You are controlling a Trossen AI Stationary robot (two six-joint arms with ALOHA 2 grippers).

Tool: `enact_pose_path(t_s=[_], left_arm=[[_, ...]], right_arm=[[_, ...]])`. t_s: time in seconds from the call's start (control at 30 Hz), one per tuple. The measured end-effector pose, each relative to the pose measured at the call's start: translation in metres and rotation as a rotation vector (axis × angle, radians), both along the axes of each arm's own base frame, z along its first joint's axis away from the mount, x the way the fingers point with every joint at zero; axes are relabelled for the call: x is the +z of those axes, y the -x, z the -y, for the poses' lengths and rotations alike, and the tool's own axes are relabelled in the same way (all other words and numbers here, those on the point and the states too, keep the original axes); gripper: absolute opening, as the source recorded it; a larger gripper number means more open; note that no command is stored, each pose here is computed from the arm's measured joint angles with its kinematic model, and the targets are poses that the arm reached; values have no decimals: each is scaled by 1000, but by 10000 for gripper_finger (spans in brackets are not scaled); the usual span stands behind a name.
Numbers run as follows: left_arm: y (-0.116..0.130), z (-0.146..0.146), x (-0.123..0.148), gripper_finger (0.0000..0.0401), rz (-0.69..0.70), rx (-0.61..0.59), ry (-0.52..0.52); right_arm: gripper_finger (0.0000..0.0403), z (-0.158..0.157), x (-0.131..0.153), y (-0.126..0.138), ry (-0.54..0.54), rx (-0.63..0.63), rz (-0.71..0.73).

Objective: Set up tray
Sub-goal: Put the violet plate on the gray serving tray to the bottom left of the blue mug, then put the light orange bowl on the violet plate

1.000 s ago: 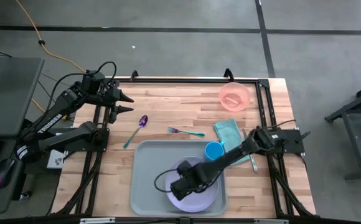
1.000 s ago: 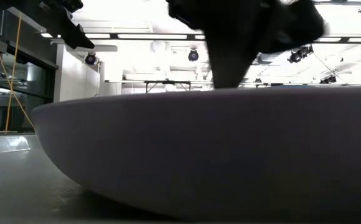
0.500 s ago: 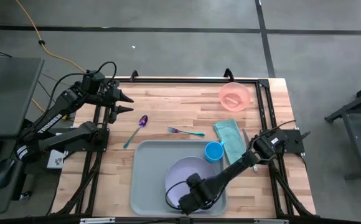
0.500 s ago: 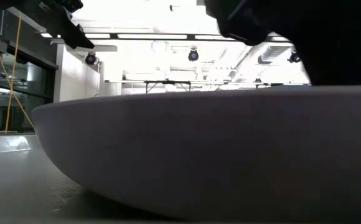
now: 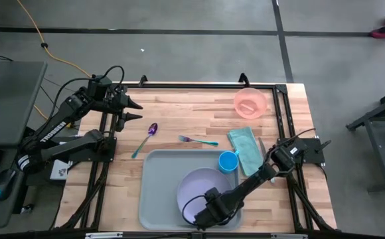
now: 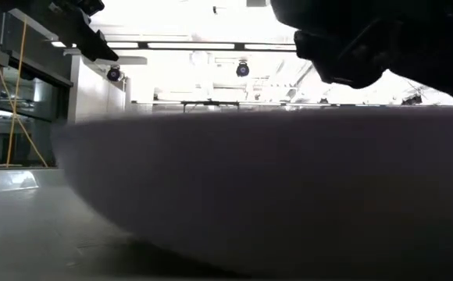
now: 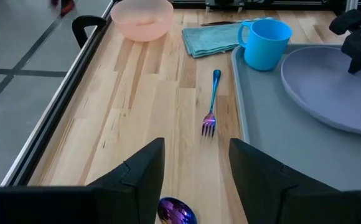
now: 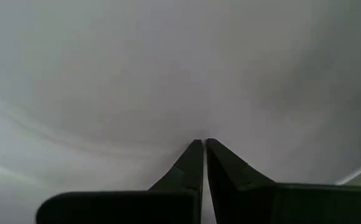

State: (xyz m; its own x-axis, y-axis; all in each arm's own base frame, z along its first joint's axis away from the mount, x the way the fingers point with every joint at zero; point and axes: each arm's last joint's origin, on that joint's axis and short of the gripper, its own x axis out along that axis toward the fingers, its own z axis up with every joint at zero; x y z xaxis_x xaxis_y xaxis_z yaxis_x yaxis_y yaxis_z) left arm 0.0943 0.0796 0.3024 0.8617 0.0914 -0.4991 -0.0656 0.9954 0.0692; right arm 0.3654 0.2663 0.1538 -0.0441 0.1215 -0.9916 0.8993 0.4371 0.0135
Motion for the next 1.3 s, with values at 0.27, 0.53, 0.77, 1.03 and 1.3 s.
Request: enact_pose_path(t_s=[0.27, 0.53, 0.77, 1.03, 1.3], left_arm=[[0, 0, 0, 211, -2, -9, -16], [0, 0, 0, 211, -1, -9, -16], [0, 0, 0, 211, -1, -9, -17], [0, 0, 0, 211, -1, -9, -16], [0, 0, 0, 211, -1, -10, -16]], right_arm=[[0, -7, -1, 10, -4, -17, -57], [0, -7, 2, 12, 17, -30, -49], [0, 0, 28, 15, 61, -46, 26], [0, 7, 68, 14, 86, 36, 247], [0, 35, 137, 17, 292, 122, 610]])
